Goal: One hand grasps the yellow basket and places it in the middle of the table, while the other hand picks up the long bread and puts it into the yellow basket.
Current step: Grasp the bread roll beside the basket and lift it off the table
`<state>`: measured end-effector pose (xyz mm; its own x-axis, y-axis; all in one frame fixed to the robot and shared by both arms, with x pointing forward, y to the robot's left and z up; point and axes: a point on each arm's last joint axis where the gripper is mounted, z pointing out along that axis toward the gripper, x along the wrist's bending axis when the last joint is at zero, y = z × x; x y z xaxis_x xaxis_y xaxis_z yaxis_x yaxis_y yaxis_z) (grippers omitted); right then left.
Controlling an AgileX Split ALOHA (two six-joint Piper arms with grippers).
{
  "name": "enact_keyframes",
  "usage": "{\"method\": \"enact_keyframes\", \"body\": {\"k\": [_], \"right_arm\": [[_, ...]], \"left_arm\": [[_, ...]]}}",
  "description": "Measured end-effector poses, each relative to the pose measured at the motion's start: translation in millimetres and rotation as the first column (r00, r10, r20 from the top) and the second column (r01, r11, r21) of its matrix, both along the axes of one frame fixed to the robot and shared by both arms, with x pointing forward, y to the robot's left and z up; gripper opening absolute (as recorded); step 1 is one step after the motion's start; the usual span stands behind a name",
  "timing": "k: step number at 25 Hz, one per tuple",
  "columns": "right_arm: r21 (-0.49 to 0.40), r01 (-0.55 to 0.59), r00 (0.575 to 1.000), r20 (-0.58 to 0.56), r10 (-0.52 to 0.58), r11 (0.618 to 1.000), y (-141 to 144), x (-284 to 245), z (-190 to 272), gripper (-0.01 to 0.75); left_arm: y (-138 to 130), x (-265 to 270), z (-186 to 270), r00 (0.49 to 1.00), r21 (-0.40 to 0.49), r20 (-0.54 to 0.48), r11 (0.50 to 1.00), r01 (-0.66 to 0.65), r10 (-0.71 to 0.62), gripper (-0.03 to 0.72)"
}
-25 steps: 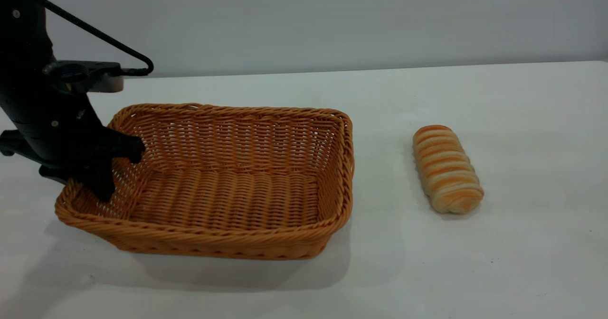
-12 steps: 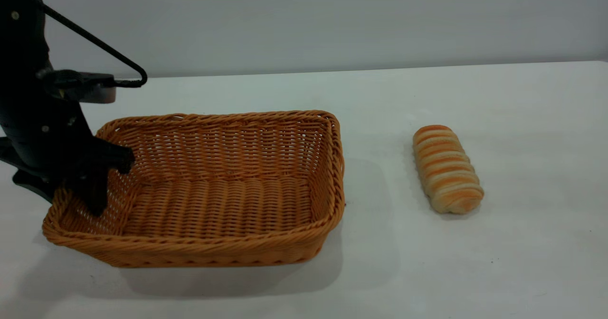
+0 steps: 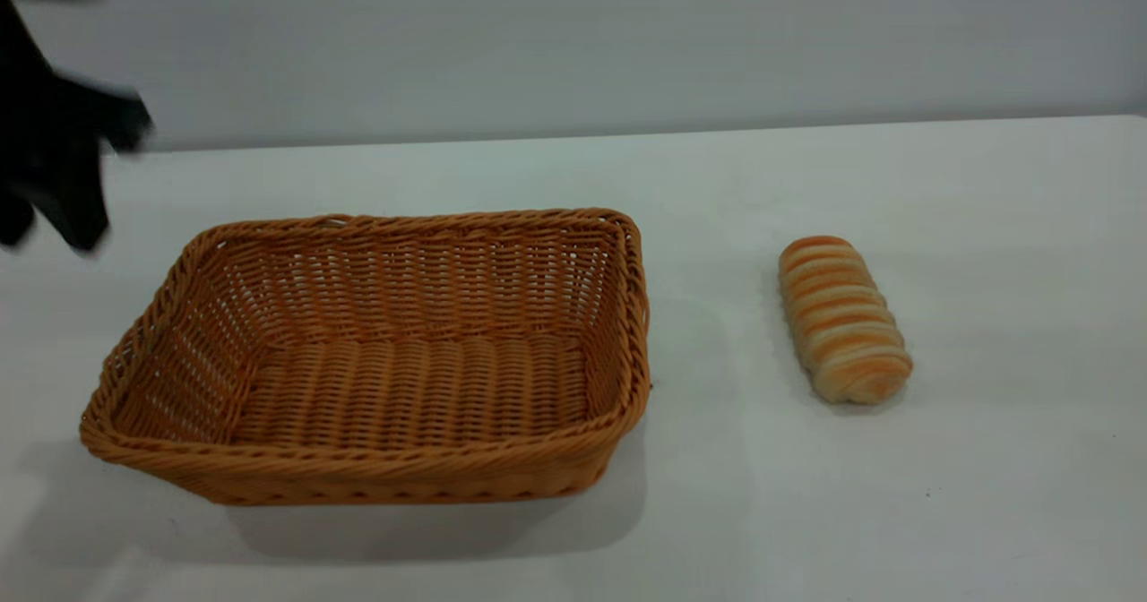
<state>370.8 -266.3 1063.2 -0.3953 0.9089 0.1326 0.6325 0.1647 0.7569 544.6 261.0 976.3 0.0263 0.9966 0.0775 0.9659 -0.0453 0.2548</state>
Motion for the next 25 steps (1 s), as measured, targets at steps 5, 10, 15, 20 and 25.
{"method": "enact_keyframes", "body": {"k": [5,10,15,20,25], "right_arm": [[0.094,-0.122,0.992,0.026,0.120,0.988,11,26,4,0.403],[0.136,-0.142,0.989,-0.016,0.146,0.980,13,76,0,0.403],[0.103,-0.139,0.985,-0.086,0.148,0.985,27,138,-27,0.403],[0.000,-0.152,0.978,-0.141,0.150,0.988,58,192,-76,0.403],[-0.102,-0.067,0.983,-0.175,0.048,0.993,67,229,-137,0.403]], "left_arm": [[4,-22,54,0.987,-0.027,0.159,1.000,-0.002,0.007,0.428],[7,-44,91,0.959,-0.047,0.281,0.999,0.001,0.013,0.430],[10,-56,106,0.946,-0.054,0.322,0.999,0.000,0.017,0.430],[11,-61,105,0.959,-0.045,0.281,0.999,-0.010,0.022,0.431],[12,-64,104,0.970,-0.037,0.244,0.999,-0.017,0.026,0.432]]}}
